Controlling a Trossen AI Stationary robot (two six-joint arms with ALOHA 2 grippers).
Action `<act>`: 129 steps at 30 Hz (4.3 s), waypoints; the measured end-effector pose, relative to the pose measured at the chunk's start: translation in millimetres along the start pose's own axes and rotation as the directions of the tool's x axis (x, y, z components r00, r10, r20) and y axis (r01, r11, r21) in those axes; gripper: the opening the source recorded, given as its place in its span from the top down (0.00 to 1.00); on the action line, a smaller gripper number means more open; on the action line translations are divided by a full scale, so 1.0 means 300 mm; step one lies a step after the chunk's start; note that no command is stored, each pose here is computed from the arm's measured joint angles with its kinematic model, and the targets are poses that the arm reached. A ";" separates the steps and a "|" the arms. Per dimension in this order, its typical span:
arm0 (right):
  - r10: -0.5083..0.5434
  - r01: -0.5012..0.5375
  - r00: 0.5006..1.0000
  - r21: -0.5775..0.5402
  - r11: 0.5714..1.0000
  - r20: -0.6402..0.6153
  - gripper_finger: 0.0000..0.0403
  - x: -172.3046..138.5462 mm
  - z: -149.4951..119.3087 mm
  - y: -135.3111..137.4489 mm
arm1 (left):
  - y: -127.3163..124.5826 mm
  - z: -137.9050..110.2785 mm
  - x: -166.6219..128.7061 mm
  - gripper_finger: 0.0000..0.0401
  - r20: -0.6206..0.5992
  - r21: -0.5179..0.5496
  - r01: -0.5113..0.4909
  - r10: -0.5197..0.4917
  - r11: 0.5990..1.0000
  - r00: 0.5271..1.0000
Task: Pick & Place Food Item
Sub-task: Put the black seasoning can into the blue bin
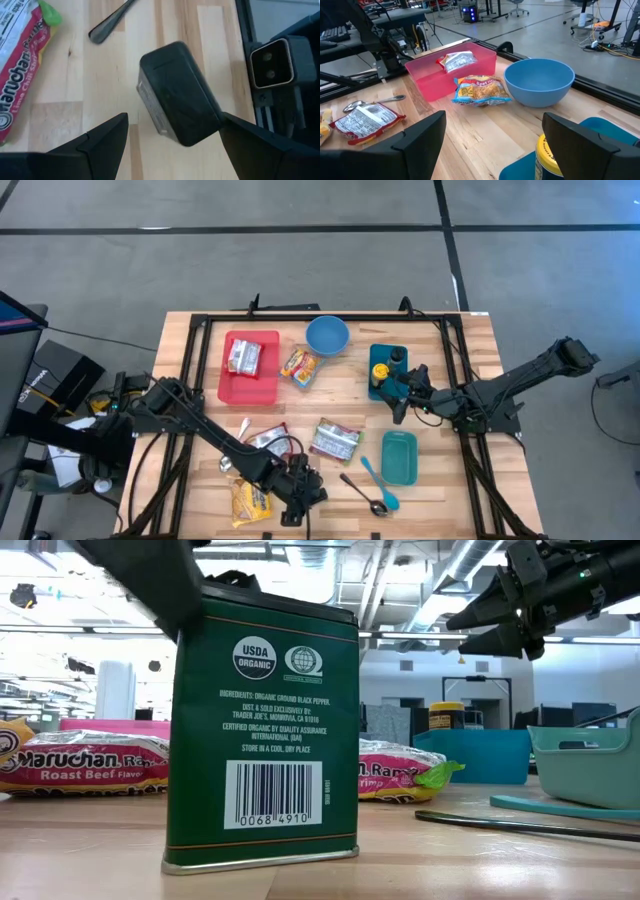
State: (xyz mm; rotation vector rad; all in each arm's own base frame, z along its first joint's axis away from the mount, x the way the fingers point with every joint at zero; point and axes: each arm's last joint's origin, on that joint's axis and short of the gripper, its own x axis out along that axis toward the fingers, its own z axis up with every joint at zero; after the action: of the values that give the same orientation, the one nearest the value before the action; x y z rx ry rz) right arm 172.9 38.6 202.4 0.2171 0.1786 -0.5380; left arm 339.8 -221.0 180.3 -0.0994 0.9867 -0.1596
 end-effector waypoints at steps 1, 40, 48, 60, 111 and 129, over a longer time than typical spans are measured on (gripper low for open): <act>0.000 0.000 1.000 0.000 1.000 0.000 0.19 0.000 0.000 0.000 | -0.001 0.001 0.000 0.25 0.003 -0.001 0.003 -0.003 1.000 1.000; 0.000 0.000 1.000 -0.001 1.000 -0.001 0.19 0.000 0.000 0.000 | 0.070 -0.052 0.022 0.25 -0.003 0.237 -0.222 0.230 0.946 0.973; -0.002 0.002 1.000 -0.005 1.000 -0.004 0.19 0.000 -0.002 -0.001 | 0.068 -0.049 0.023 0.25 0.007 0.308 -0.215 0.224 0.927 0.975; -0.004 0.004 1.000 -0.010 1.000 -0.009 0.19 0.000 -0.004 -0.002 | 0.054 -0.030 0.025 0.25 0.050 0.293 -0.165 0.157 0.942 0.986; -0.003 0.003 1.000 -0.010 1.000 -0.009 0.19 0.000 -0.004 -0.002 | 0.051 -0.019 0.025 0.67 0.079 0.281 -0.159 0.142 0.946 0.987; -0.002 0.002 1.000 -0.010 1.000 -0.010 0.19 0.000 -0.004 -0.002 | 0.065 -0.012 0.028 0.66 0.049 0.272 -0.106 0.097 0.956 0.994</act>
State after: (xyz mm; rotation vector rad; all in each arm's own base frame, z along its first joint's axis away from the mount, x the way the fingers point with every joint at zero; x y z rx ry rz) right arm 172.5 38.5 201.1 0.2098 0.1913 -0.5383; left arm 343.0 -203.3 168.3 0.2022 0.9233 -0.1983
